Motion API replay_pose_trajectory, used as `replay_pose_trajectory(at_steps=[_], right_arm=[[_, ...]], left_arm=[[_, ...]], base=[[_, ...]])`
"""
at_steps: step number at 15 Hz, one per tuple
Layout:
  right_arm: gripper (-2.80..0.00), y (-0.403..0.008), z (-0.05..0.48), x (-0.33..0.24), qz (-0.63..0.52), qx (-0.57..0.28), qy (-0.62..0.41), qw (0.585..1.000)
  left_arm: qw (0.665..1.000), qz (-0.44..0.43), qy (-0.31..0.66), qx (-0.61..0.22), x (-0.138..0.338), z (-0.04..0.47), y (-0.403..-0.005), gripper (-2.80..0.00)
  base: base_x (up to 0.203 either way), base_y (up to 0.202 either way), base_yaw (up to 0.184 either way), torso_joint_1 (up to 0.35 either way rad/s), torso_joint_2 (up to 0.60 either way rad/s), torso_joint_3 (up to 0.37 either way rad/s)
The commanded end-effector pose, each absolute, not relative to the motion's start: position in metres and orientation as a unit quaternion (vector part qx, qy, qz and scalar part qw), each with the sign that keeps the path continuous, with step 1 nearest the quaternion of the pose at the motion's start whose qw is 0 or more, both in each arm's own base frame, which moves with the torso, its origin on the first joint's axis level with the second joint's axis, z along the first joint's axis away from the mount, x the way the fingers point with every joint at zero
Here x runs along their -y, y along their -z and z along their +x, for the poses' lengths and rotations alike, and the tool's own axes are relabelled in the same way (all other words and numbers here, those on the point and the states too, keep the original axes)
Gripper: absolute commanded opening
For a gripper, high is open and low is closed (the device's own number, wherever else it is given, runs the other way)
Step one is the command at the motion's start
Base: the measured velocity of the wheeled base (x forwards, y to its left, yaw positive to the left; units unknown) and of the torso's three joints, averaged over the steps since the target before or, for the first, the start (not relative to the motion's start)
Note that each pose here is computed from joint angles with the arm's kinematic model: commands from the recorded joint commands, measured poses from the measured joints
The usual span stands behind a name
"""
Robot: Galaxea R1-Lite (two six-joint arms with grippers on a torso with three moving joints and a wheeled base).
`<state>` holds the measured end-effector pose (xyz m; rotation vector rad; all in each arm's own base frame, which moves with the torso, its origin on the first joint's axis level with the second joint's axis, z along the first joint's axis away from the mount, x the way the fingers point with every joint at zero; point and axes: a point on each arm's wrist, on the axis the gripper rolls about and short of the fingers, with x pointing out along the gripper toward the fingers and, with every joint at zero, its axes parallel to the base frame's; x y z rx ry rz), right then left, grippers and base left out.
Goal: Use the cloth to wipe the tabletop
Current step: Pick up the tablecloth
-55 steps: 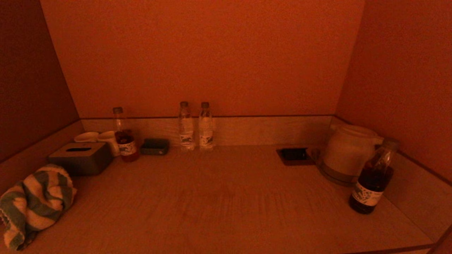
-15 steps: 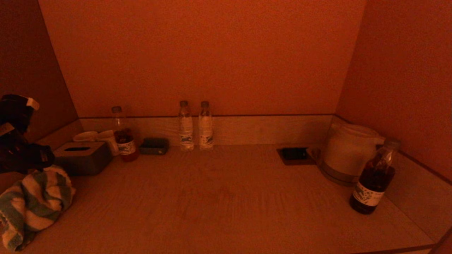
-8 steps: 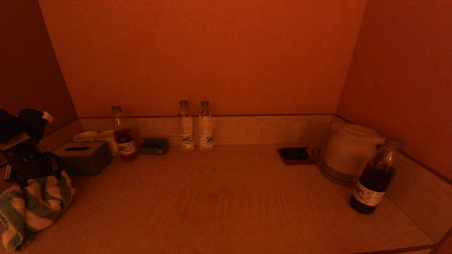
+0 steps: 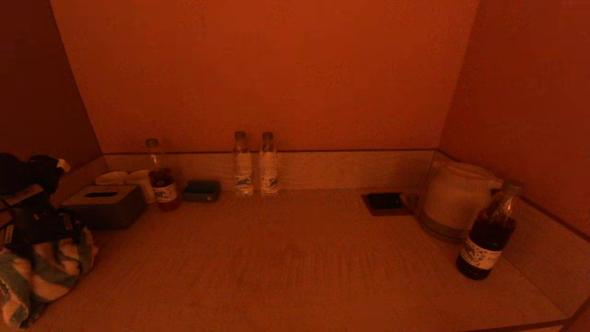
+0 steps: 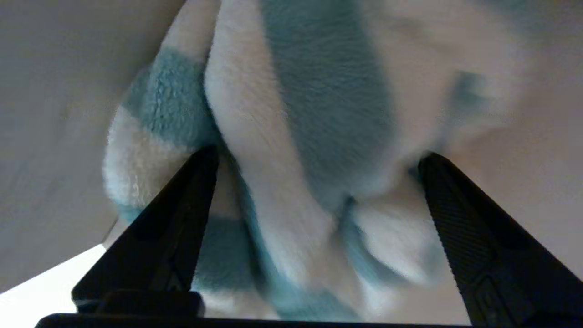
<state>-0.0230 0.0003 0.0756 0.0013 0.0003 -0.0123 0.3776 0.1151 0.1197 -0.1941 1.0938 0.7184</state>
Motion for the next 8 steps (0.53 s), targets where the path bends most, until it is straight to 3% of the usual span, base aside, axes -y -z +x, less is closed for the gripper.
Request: replay_pose_trajectory(at_steps=[1,4,5,6,8], right_arm=[[-2.8,-0.076,-0.023,0.0,0.001,0.0,0.006,1.0],[-2.8,-0.076,-0.023,0.0,0.001,-0.001,0.006,1.0],[-2.8,-0.076,-0.023,0.0,0.001,-0.001,0.006,1.0],[-2.8,-0.076,-0.023,0.0,0.001,-0.001,0.006,1.0],[-2.8,-0.076,-0.023,0.0,0.001,-0.001,0.006,1.0]], left_arm=[[0.777,-0.087,-0.341,-0.522,-0.119,0.38,-0.106,0.0],[0.756,-0.066,-0.364,-0.54,-0.121,0.384,-0.083,0.0],[0.752,-0.066,-0.363,-0.547,-0.121,0.385,-0.076,-2.24],[0.752,-0.069,-0.362,-0.547,-0.121,0.384,-0.077,-2.8],[0.752,-0.069,-0.361,-0.547,-0.12,0.384,-0.077,-2.8]], base=[[0.0,0.0,0.0,0.0,0.0,0.0],[0.0,0.0,0.0,0.0,0.0,0.0],[0.0,0.0,0.0,0.0,0.0,0.0],[0.0,0.0,0.0,0.0,0.0,0.0],[0.0,0.0,0.0,0.0,0.0,0.0]])
